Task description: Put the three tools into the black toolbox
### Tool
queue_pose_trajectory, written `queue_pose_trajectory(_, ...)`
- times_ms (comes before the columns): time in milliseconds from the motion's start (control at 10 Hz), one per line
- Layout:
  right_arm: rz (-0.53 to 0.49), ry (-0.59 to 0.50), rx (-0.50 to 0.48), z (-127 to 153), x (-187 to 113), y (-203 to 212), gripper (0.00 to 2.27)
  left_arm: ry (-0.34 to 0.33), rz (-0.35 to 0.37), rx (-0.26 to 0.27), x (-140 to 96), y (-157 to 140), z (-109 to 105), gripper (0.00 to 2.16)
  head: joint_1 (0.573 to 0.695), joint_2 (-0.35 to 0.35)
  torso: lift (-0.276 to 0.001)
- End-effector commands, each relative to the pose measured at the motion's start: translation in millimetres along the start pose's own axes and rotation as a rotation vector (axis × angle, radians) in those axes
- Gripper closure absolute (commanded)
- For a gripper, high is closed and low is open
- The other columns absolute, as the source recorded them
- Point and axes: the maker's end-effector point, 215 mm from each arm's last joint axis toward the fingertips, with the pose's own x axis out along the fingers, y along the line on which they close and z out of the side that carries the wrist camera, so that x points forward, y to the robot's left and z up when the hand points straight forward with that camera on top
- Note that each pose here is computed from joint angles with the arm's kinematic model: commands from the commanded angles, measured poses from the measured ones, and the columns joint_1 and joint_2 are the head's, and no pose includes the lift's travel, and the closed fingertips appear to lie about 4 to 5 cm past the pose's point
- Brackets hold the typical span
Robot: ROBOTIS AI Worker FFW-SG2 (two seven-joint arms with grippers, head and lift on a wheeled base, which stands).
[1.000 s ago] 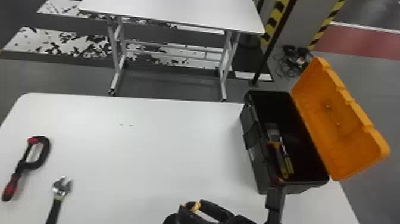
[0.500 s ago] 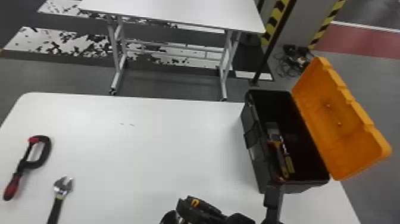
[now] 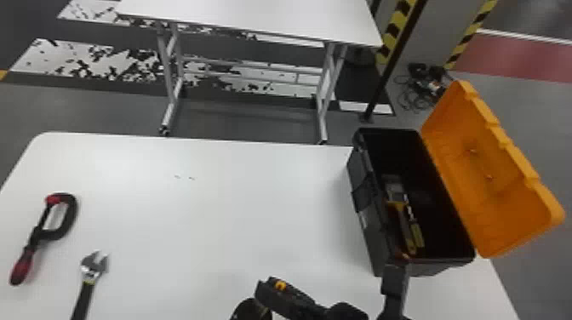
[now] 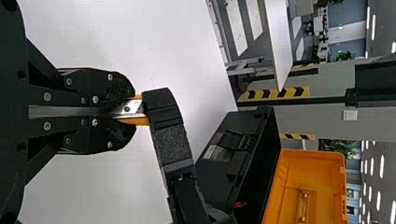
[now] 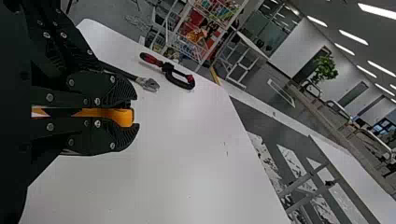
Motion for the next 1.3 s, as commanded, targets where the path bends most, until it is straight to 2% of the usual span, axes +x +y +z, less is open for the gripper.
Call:
queue_pose_trajectory(0, -0.007, -0.008, -0.001, 2.5, -2.1, -3.0, 2.24, 0.001, 0.008, 0.001, -0.9, 0.6, -0.1, 1.52, 0.695, -0.157, -0.051)
queue_pose_trajectory(100, -0.011, -0.015, 0.003, 5.0, -4.6, -5.7, 2.24, 0.004, 0.008, -0.001, -1.0, 0.8, -0.3, 0.62, 0.695, -0.159, -0.051)
queue_pose_trajectory(200, -0.018, -0.024, 0.001, 9.7, -8.1, -9.1, 2.24, 0.014, 0.008, -0.002, -1.2, 1.0, -2.4, 0.0, 0.695, -0.166, -0.051)
queue_pose_trajectory(400, -0.04, -0.049, -0.021, 25.0, -16.9, -14.7, 2.24, 0.019, 0.025, -0.005, -5.7, 3.3, -4.3, 0.0, 0.695, -0.183, -0.051)
queue_pose_trajectory(500, -0.052, -0.079, -0.044, 45.6, -27.2, -13.4, 2.24, 0.025, 0.03, -0.006, -8.5, 2.7, -7.0, 0.0, 0.695, -0.194, -0.051)
queue_pose_trajectory(600, -0.076, -0.115, -0.09, 74.9, -42.9, -9.1, 2.24, 0.028, 0.043, -0.006, -9.5, 4.9, -8.4, 0.0, 0.695, -0.211, -0.051)
queue_pose_trajectory(800, -0.152, -0.247, -0.198, 152.2, -95.2, -4.0, 2.24, 0.04, 0.072, -0.006, -12.4, 9.3, -14.2, 0.0, 0.695, -0.257, -0.051)
queue_pose_trajectory(900, -0.197, -0.296, -0.251, 183.6, -117.9, -9.1, 2.24, 0.044, 0.075, -0.006, -12.7, 10.0, -16.5, 0.0, 0.695, -0.308, -0.051)
queue_pose_trajectory(1000, -0.245, -0.34, -0.298, 209.8, -137.5, -16.7, 2.24, 0.052, 0.085, -0.008, -13.7, 10.7, -20.4, 0.0, 0.695, -0.35, -0.051)
queue_pose_trajectory(1200, -0.342, -0.419, -0.368, 251.3, -168.8, -33.6, 2.24, 0.061, 0.104, -0.013, -18.5, 13.0, -26.1, 0.0, 0.695, -0.35, -0.051)
